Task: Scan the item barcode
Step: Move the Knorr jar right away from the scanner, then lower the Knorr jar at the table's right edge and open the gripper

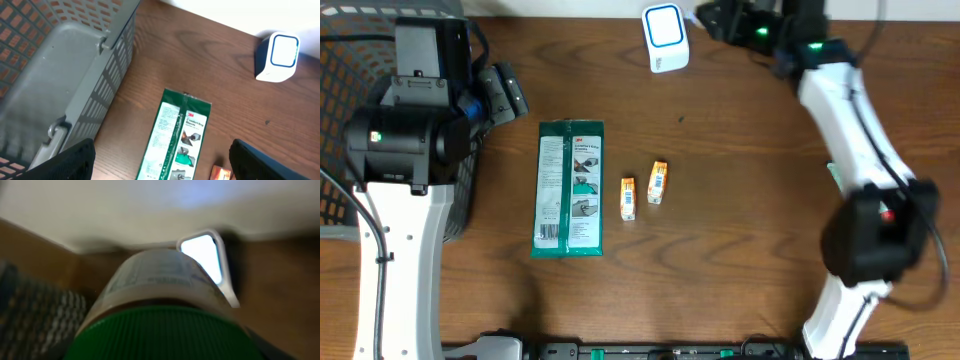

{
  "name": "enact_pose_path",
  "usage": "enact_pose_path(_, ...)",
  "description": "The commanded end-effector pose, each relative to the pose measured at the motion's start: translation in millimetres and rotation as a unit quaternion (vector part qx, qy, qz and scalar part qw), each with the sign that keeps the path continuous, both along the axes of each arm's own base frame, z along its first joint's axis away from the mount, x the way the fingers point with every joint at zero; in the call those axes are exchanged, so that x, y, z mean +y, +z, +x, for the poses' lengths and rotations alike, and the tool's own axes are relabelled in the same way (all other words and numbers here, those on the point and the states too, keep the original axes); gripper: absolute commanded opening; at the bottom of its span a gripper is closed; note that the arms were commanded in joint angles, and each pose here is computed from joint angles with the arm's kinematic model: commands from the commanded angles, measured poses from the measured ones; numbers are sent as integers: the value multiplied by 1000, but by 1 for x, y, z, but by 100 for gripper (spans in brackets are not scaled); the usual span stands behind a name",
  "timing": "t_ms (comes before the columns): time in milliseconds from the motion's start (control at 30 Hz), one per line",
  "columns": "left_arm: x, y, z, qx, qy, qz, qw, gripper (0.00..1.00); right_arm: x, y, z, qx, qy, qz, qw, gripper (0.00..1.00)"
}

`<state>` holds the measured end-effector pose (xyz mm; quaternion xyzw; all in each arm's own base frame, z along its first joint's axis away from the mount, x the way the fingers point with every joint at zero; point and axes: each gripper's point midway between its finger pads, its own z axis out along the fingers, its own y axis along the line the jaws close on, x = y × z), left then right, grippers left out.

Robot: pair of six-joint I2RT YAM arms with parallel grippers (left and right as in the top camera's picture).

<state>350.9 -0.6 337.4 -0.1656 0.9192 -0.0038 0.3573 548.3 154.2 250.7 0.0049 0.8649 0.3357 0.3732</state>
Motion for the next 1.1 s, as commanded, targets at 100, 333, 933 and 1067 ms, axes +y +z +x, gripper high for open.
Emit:
enact_pose_path(100,2,-1,0,2,0,5,1000,86,-73,16,-65,35,-39,-191,980,1)
enact_pose_path(333,2,-1,0,2,0,5,1000,86,-117,-47,-144,219,-31,-308,925,1)
enact_pose_path(933,2,-1,0,2,0,5,1000,86,-173,-211,-183,285,-84,-401,867,1)
enact_pose_path(1067,2,-1,0,2,0,5,1000,86,-195,-228,-185,278,-118,-407,862,1)
